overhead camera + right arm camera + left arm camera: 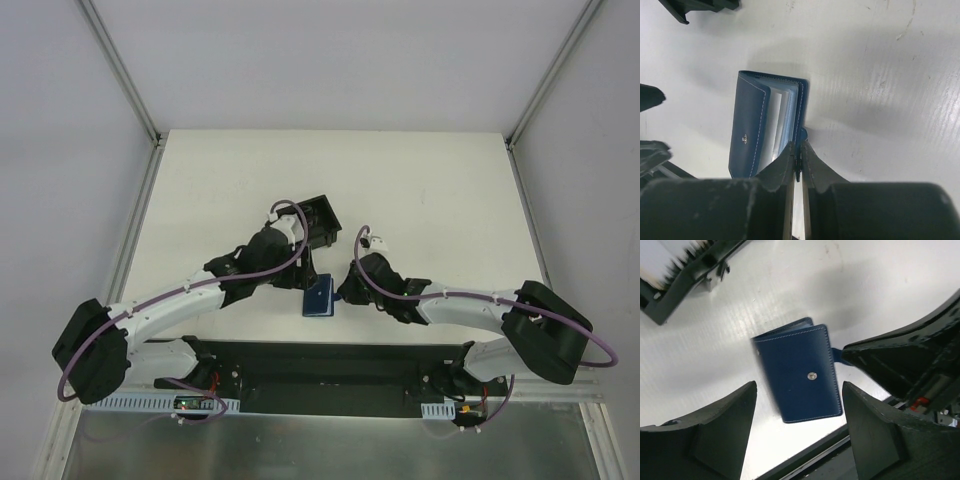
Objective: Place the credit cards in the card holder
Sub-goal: Close the card holder at the center of the board.
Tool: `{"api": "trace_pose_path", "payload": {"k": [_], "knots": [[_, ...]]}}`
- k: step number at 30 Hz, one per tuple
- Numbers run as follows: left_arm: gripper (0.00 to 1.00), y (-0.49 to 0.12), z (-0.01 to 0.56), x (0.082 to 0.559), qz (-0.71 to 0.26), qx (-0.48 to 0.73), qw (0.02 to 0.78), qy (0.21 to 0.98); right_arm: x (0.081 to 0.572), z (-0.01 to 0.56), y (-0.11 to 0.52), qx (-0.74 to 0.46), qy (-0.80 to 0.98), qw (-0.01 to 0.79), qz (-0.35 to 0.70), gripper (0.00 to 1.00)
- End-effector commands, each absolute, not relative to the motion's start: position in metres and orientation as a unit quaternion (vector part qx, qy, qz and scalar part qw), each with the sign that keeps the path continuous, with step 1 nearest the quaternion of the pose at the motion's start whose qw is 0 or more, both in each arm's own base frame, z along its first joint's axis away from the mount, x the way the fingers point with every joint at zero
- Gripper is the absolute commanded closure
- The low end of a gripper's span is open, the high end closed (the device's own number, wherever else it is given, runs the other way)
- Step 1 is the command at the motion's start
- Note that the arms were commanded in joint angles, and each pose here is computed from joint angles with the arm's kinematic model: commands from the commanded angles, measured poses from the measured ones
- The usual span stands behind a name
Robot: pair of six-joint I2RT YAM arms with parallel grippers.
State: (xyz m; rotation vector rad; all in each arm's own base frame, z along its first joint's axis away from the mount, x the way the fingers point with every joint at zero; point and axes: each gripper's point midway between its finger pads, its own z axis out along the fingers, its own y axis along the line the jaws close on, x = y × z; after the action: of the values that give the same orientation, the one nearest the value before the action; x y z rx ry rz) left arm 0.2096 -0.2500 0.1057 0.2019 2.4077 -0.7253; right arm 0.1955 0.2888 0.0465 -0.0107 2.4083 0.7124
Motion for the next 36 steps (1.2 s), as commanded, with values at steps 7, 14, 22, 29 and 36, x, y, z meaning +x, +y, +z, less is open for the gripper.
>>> {"api": "trace_pose_path", "payload": {"k": [7, 14, 22, 29, 36], "knots": [[0.31, -0.22, 0.033, 0.186, -0.215, 0.054, 0.252, 0.942, 0.204, 0.074, 0.306, -0.026, 0.896, 0.33, 0.296, 0.9], [0.28, -0.228, 0.029, 0.191, -0.221, 0.048, 0.245, 0.943, 0.202, 0.074, 0.311, -0.038, 0.897, 0.322, 0.3, 0.89], [0.27, -0.242, 0.021, 0.185, -0.26, 0.039, 0.227, 0.938, 0.201, 0.067, 0.305, -0.046, 0.902, 0.321, 0.287, 0.87], [0.35, -0.235, -0.006, 0.179, -0.235, 0.02, 0.204, 0.95, 0.199, 0.069, 0.301, -0.04, 0.896, 0.334, 0.29, 0.87], [0.44, -0.23, -0.019, 0.175, -0.213, 0.015, 0.193, 0.958, 0.193, 0.07, 0.316, -0.063, 0.892, 0.326, 0.308, 0.87]]}}
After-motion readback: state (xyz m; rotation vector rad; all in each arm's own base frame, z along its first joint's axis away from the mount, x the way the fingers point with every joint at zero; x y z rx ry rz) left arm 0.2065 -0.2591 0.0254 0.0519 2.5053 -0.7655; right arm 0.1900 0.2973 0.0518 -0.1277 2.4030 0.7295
